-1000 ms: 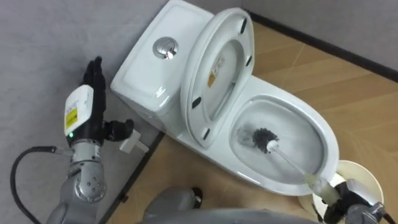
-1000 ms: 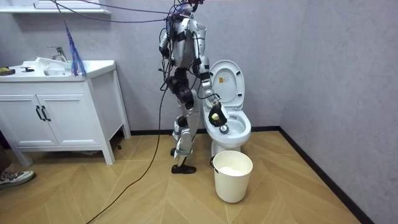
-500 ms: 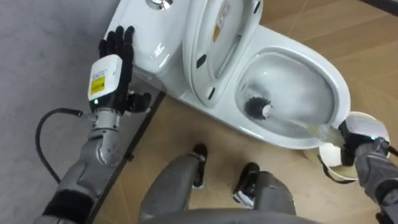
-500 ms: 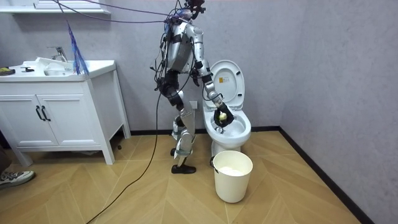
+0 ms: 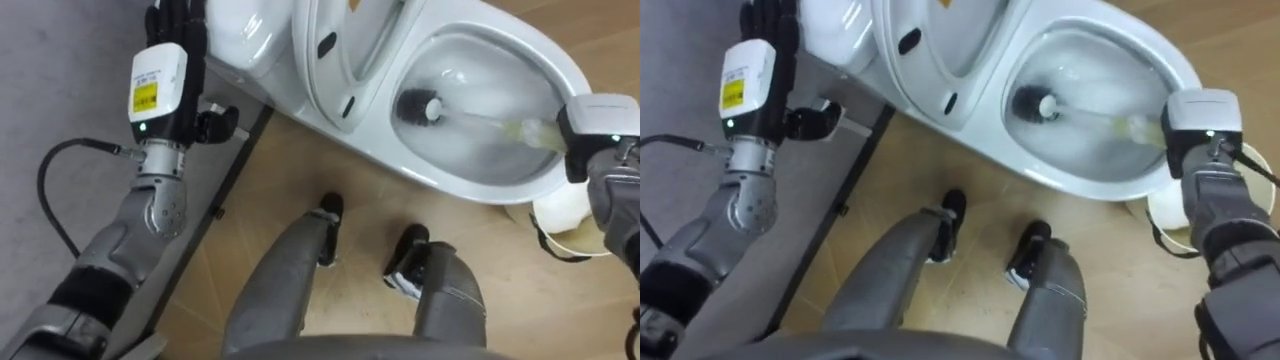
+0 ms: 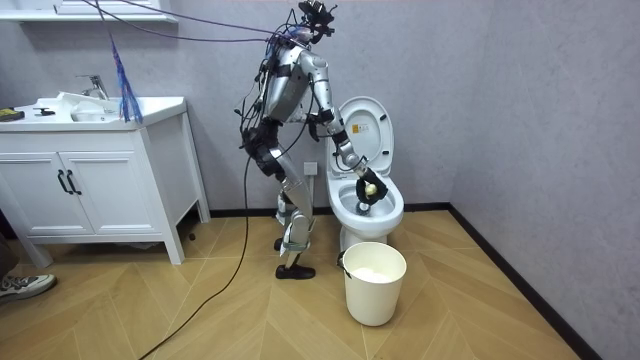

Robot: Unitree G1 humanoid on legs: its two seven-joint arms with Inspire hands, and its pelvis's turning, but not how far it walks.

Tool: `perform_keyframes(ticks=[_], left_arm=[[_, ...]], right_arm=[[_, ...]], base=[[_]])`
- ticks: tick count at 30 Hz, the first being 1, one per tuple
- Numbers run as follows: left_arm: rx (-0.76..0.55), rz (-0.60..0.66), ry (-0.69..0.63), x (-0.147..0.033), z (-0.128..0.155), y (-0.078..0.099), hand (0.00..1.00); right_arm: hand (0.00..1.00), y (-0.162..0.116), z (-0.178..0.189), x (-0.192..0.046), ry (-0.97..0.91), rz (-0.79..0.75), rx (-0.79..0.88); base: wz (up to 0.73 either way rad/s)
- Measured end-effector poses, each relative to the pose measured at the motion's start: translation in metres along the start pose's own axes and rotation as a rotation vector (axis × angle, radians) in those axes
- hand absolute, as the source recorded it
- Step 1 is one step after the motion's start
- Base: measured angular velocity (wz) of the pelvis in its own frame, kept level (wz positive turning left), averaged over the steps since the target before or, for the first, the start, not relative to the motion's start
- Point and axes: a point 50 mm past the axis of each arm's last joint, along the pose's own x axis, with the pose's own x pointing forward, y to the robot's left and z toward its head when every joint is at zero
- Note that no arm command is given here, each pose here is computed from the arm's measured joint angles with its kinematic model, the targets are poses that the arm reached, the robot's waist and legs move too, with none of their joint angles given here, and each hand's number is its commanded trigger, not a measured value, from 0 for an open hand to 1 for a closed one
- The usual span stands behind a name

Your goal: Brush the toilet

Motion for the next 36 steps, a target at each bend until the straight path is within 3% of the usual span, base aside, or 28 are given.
perform_keyframes(ticks=[4, 8, 15, 22, 36], left_arm=[[0.021, 0.037, 0.021, 0.004, 0.001, 0.003, 0.0], [0.035, 0.073, 0.036, 0.008, 0.002, 0.005, 0.0], [0.06, 0.094, 0.042, 0.012, 0.003, 0.004, 0.0], [0.062, 0.078, 0.054, 0.009, 0.006, -0.003, 0.0], [0.023, -0.001, 0.147, -0.014, 0.003, -0.023, 0.0]], right_arm=[[1.0, -0.006, -0.005, 0.004, 0.105, -0.022, 0.197], [1.0, -0.008, -0.01, 0.005, 0.143, -0.05, 0.237], [1.0, -0.015, -0.007, 0.006, 0.094, -0.123, 0.073], [1.0, -0.009, -0.004, 0.003, 0.032, -0.115, -0.207], [1.0, 0.019, 0.006, -0.011, 0.035, -0.062, -0.316]], base=[[-0.02], [0.06], [-0.07], [0.0], [-0.05]])
